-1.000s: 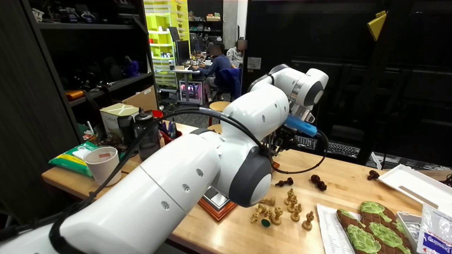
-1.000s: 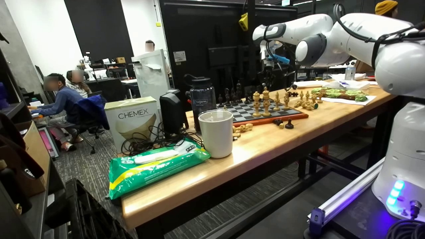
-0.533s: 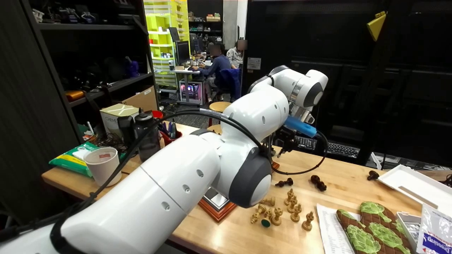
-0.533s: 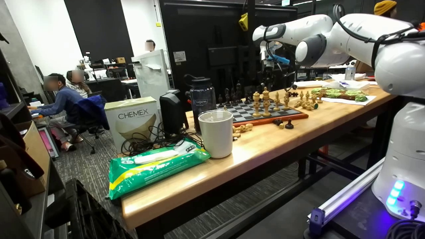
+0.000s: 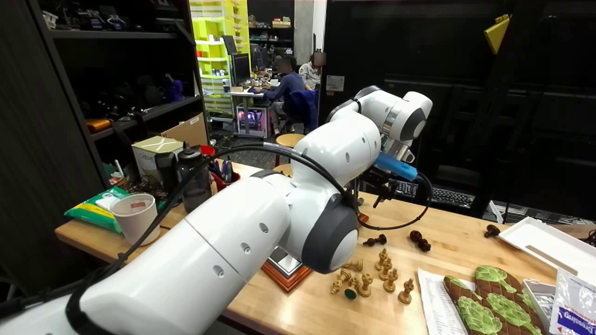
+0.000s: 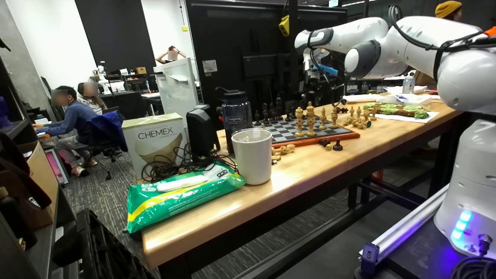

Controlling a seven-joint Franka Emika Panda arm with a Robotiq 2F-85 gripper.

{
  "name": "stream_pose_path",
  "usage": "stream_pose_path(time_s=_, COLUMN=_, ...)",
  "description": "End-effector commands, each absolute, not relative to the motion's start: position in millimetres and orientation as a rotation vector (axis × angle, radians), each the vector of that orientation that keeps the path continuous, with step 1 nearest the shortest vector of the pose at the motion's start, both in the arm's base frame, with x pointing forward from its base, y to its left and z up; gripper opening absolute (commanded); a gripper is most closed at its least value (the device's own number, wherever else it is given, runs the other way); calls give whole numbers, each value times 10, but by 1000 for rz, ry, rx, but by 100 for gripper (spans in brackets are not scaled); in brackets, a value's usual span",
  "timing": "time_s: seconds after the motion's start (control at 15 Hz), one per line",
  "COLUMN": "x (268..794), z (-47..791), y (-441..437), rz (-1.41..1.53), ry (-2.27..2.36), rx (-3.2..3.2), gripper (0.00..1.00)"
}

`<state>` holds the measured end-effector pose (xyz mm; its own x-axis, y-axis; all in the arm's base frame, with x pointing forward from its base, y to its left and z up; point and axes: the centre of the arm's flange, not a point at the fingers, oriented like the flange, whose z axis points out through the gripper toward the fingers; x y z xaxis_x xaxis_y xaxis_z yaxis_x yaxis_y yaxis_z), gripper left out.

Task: Put the dark brown chess piece on the board

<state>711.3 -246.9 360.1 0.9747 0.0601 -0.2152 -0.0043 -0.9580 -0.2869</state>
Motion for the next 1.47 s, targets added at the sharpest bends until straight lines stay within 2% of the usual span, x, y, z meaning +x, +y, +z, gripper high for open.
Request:
stream_pose_path(time_s=0.0, x=6427, z=3543, y=-2179, rz=291, ry=-36, rx=-2861, gripper=100)
stream_pose_path(time_s=0.73, x=6641, z=4190, y=-2098, rz=29, ry=-70, rx=-3044, gripper=100)
stream_pose_path(time_s=1.4, x=6614, z=4932, y=-1889, rz=-131, ry=17, rx=-3204, gripper=100)
